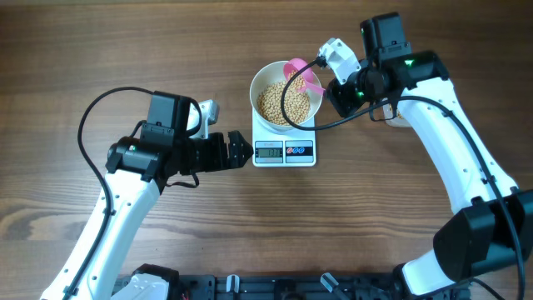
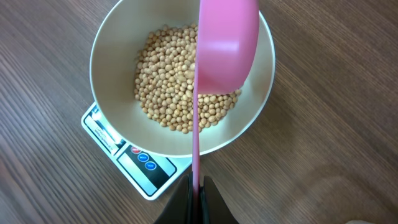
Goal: Scoop item into bowl and weigh 150g on scale
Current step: 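Hold the tilted scoop over the bowl with the right gripper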
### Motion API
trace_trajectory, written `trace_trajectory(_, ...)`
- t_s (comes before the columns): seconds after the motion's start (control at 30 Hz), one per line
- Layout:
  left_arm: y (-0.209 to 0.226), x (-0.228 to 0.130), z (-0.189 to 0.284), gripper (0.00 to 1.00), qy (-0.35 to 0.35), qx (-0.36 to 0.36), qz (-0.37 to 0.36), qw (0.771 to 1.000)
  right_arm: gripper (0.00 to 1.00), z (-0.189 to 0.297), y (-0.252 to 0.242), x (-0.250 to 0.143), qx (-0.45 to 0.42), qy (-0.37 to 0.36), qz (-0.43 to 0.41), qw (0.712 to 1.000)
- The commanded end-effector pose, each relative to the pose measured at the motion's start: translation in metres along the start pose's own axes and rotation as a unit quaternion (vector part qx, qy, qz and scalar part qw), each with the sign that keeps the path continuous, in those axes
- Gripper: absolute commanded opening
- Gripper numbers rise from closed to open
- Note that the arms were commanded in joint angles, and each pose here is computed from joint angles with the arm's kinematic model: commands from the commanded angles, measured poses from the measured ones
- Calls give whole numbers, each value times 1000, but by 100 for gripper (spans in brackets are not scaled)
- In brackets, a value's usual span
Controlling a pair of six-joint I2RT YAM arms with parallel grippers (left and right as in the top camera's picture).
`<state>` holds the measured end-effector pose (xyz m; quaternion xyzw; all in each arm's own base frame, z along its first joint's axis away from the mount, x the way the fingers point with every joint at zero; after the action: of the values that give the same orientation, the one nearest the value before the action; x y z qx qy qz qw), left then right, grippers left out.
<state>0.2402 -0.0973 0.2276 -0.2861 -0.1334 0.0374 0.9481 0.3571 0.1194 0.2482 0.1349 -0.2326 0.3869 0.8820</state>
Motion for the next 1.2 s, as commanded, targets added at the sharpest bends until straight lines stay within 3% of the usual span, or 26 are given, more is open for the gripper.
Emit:
trace_trajectory(0.0,2,2,-1,100,-2,5,-7,1000,4,19,3,10,-17,-24,21,999)
trace_trajectory(1.17,2,2,-1,100,-2,5,-7,1000,4,19,3,11,-20,-26,8,999)
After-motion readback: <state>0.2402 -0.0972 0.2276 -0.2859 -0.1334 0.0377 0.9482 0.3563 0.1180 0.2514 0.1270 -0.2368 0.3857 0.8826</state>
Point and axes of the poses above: each gripper's point midway between its finger pads, its own z axis back along the fingers, its own y axis along the line the jaws close on, x = y × z, the point moved 9 cm from there along z, back along the fingers, and after that the axes turned 3 degrees about z, right-handed, at the moved point
